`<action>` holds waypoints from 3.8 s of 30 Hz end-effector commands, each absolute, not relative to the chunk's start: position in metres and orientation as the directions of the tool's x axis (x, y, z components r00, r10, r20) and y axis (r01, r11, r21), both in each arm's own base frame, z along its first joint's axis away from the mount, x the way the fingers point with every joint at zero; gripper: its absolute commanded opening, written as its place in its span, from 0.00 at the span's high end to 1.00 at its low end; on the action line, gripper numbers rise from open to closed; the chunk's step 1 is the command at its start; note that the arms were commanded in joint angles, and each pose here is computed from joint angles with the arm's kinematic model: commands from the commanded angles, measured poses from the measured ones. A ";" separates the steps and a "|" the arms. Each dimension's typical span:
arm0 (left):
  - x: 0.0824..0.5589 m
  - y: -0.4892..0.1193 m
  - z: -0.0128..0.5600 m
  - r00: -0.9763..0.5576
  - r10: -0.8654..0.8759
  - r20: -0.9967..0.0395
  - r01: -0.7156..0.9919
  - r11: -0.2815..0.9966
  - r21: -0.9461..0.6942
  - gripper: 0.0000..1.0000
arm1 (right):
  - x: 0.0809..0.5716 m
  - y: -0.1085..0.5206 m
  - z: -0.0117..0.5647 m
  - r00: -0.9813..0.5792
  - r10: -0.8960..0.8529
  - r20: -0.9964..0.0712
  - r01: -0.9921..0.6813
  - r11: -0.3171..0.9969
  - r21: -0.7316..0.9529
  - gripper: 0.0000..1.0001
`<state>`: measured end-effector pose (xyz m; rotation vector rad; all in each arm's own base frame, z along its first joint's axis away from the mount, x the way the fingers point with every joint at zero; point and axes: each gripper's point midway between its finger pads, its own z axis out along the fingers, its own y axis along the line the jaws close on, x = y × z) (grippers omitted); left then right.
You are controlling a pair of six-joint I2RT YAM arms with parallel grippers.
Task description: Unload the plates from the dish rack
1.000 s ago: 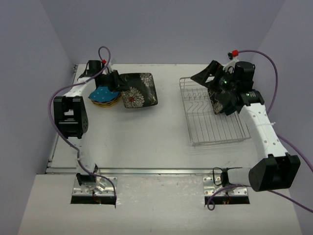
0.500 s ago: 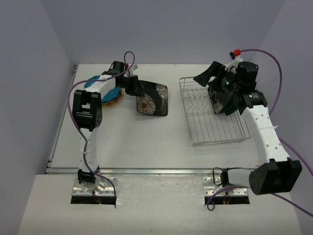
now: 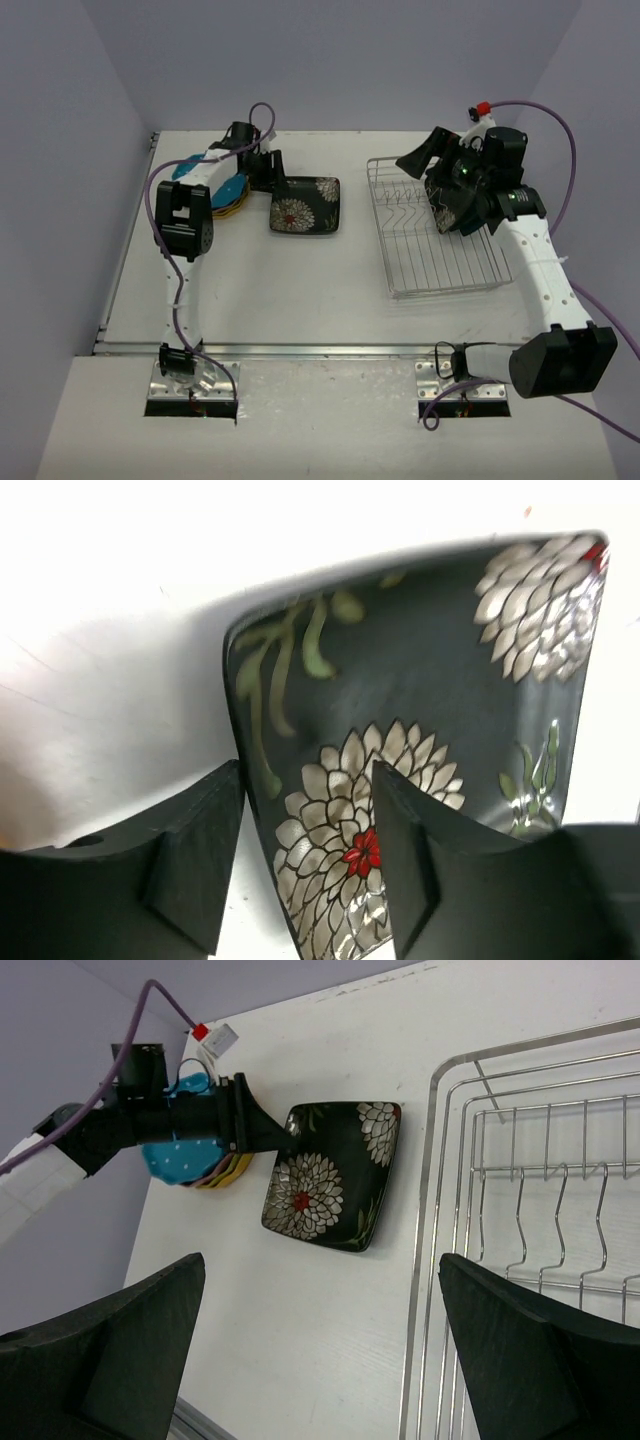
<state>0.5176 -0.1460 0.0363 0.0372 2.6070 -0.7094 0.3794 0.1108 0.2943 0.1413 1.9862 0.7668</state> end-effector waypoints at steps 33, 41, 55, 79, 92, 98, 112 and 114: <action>0.393 -0.138 0.269 -0.426 0.237 -0.873 0.356 0.931 0.079 0.33 | 0.486 -0.037 0.228 -0.657 -0.405 -0.637 -0.119 0.889 -0.442 0.37; 0.396 -0.143 0.258 -0.456 0.221 -0.862 0.362 0.931 0.047 0.33 | 0.496 -0.036 0.175 -0.734 -0.395 -0.553 -0.186 0.899 -0.396 0.45; 0.400 -0.147 0.249 -0.488 0.194 -0.851 0.371 0.929 -0.001 0.32 | 0.473 -0.055 0.138 -0.826 -0.249 -0.505 -0.149 0.962 -0.230 0.81; 0.405 -0.118 0.263 -0.496 0.099 -0.863 0.255 0.966 -0.036 0.00 | 0.457 -0.052 0.392 -0.405 -0.314 -0.859 0.073 0.925 -0.372 1.00; 0.346 -0.146 0.287 -0.626 -0.333 -0.705 0.545 0.460 -0.701 0.01 | 0.392 0.086 0.408 -0.306 0.174 -0.936 -0.394 0.872 0.290 1.00; 0.326 -0.164 0.279 -0.668 -0.340 -0.662 0.561 0.355 -0.748 0.03 | 0.370 0.136 0.368 -0.454 0.433 -0.779 -0.450 0.643 0.620 1.00; 0.319 -0.236 0.248 -0.787 -0.235 -0.570 0.518 0.249 -0.818 0.09 | 0.363 0.192 0.337 -0.595 0.421 -0.684 -0.476 0.501 0.722 1.00; 0.322 -0.247 0.248 -0.800 -0.215 -0.560 0.517 0.226 -0.825 0.11 | 0.364 0.197 0.331 -0.611 0.417 -0.673 -0.470 0.493 0.732 1.00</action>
